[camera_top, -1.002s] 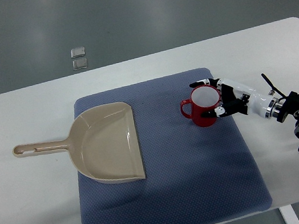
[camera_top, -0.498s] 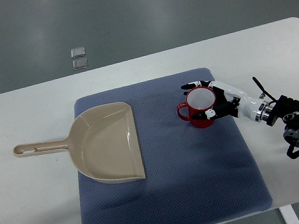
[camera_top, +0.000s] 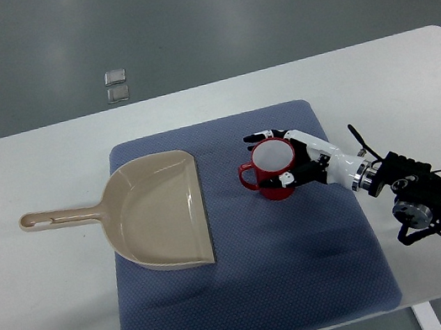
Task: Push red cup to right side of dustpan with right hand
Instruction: 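Push the red mug with the right hand toward the dustpan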
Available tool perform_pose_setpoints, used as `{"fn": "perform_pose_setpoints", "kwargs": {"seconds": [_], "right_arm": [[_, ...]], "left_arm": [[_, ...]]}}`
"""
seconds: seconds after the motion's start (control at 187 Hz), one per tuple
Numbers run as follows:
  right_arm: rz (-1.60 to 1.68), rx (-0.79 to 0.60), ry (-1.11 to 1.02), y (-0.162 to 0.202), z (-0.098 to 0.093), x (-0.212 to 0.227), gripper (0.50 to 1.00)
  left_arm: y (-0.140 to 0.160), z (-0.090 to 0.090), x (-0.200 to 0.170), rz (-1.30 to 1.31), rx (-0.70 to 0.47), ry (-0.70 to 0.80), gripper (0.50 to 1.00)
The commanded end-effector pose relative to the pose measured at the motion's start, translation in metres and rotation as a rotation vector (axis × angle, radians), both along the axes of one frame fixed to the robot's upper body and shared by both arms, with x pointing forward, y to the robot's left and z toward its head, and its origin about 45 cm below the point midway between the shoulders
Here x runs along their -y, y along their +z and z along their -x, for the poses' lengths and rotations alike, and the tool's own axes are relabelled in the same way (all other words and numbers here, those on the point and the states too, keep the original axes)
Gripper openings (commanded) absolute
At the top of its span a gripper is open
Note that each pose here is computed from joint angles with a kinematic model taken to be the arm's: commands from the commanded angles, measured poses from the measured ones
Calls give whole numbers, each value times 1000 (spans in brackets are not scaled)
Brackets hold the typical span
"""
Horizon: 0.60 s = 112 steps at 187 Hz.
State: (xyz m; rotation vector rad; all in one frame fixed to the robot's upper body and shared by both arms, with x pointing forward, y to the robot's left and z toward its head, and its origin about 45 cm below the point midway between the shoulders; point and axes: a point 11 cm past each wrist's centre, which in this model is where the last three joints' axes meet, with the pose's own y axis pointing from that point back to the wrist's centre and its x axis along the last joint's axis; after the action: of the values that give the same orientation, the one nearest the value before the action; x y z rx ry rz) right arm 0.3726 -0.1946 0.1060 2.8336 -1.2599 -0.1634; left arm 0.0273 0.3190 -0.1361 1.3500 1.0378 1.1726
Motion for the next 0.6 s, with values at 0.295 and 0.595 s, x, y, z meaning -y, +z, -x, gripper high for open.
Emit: {"fn": "perform_pose_setpoints", "kwargs": {"seconds": [0.295, 0.595], "right_arm": [[-44, -1, 31, 1, 3, -28, 932], [-60, -1, 41, 1, 6, -45, 932]], "left_arm": [[0, 0, 0, 0, 0, -1, 1000], [0, 0, 0, 0, 0, -1, 1000]]}}
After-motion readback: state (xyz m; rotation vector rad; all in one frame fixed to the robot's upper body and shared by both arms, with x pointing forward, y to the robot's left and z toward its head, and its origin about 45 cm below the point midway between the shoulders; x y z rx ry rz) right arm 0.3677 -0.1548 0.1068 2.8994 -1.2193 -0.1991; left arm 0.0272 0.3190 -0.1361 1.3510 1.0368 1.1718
